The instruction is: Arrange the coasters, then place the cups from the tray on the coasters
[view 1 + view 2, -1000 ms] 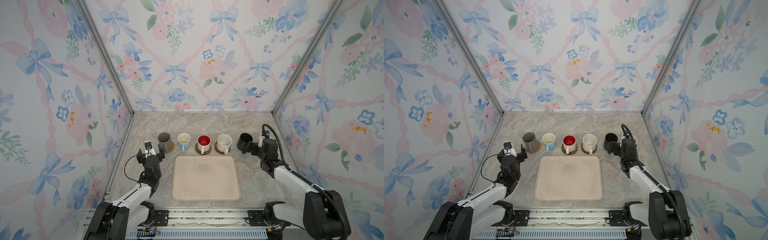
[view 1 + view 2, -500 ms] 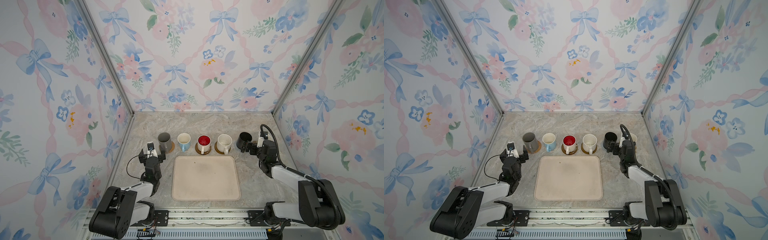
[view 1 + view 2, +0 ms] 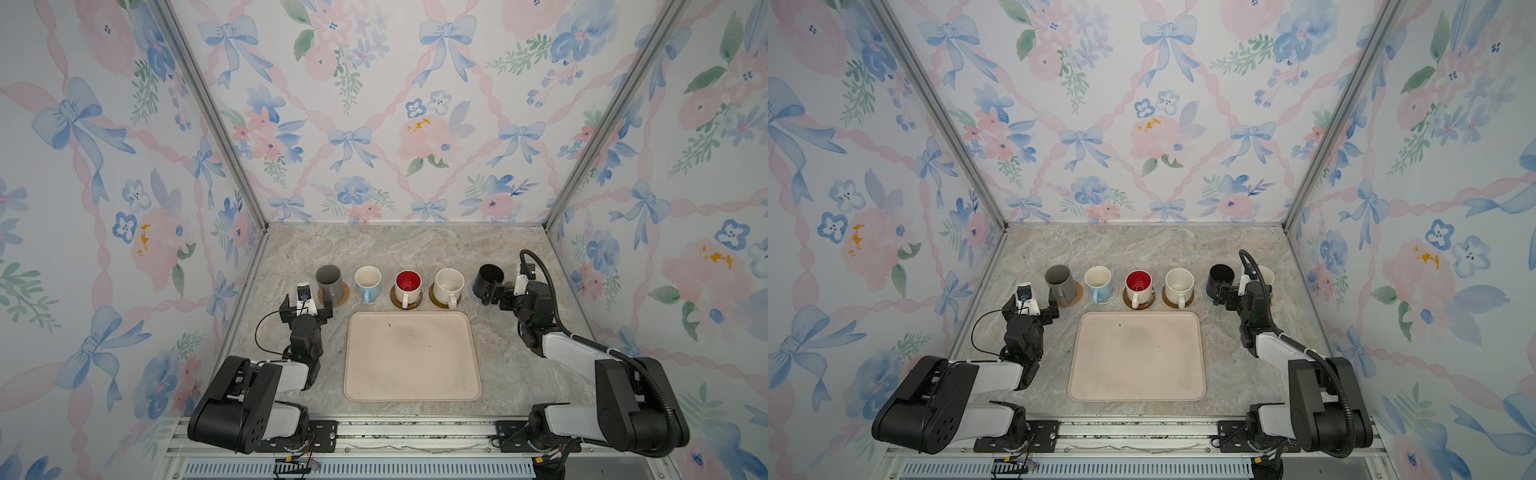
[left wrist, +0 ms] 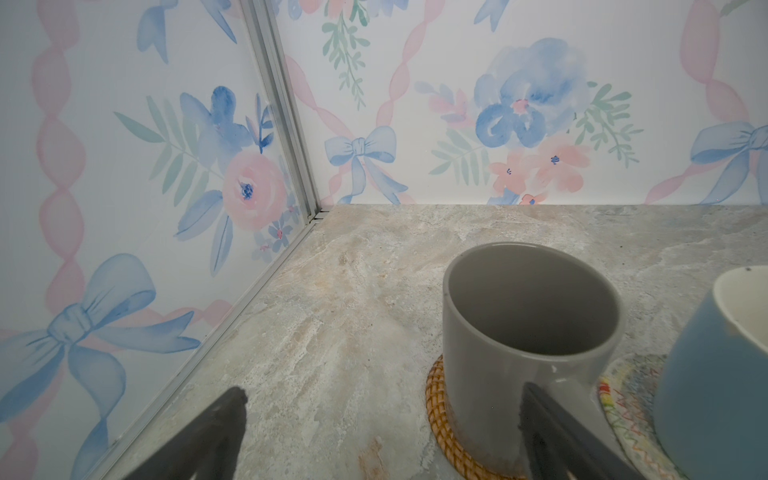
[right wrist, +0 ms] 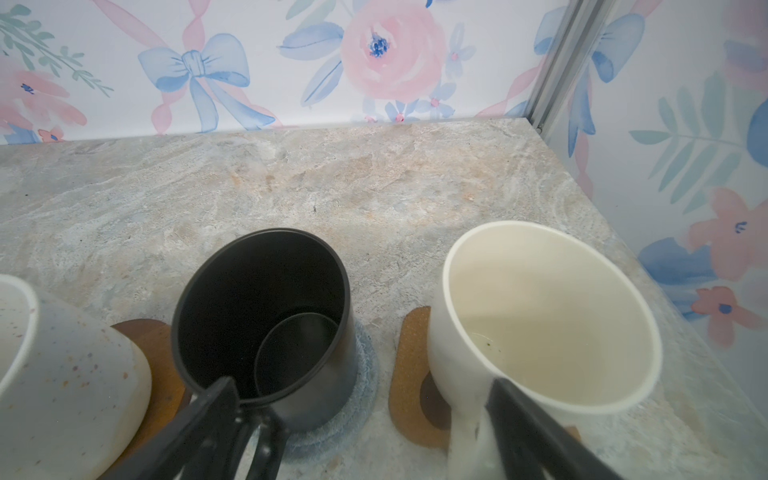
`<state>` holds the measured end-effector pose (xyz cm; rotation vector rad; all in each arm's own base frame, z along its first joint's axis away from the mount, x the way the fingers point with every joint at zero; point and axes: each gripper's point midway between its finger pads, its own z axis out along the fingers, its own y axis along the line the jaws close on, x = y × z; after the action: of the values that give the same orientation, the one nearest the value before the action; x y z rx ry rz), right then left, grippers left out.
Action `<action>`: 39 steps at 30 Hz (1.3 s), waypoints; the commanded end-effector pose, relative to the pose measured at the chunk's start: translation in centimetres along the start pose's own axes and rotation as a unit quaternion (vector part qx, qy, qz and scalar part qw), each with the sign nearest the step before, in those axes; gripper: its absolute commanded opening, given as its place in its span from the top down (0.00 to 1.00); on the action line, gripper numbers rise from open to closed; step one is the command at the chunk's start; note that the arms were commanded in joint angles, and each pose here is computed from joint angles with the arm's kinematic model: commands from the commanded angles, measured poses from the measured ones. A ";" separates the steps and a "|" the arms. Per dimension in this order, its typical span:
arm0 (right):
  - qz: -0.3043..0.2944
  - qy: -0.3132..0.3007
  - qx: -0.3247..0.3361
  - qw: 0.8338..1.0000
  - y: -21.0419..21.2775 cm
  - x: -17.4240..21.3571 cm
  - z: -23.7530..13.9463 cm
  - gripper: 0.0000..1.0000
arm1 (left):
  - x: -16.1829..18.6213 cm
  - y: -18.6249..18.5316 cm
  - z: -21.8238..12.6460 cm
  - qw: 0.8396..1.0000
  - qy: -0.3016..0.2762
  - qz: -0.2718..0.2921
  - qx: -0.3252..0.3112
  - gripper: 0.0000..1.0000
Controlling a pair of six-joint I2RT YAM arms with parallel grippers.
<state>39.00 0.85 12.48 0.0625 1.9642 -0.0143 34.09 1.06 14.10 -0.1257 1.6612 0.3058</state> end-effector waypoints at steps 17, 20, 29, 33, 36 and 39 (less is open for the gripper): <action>-0.029 -0.036 -0.005 0.999 -0.2 0.8 0.7 0.03 | 0.3 -1.1 -1.1 0.997 -0.065 0.009 0.047 0.02; -0.030 -0.035 -0.010 0.999 -0.1 1.1 0.9 0.03 | 0.3 -1.1 -1.1 0.997 -0.067 0.009 0.046 0.02; -0.032 -0.031 -0.015 0.999 0.1 2.0 1.7 0.03 | 0.3 -1.1 -1.1 0.997 -0.066 0.011 0.047 0.02; -0.030 -0.031 -0.015 0.999 0.0 2.1 1.8 0.03 | 0.3 -1.1 -1.1 0.997 -0.065 0.011 0.046 0.02; -0.027 -0.029 -0.013 0.999 -0.2 2.2 2.0 0.03 | 0.4 -1.1 -1.0 0.997 -0.064 0.011 0.046 0.02; -0.026 -0.029 -0.016 0.999 -0.1 2.1 2.0 0.03 | 0.4 -1.2 -1.0 0.997 -0.063 0.012 0.046 0.02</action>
<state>40.54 1.63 11.98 -0.0379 1.8354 -0.0098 33.31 -0.29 11.91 -0.0135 1.6217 0.2545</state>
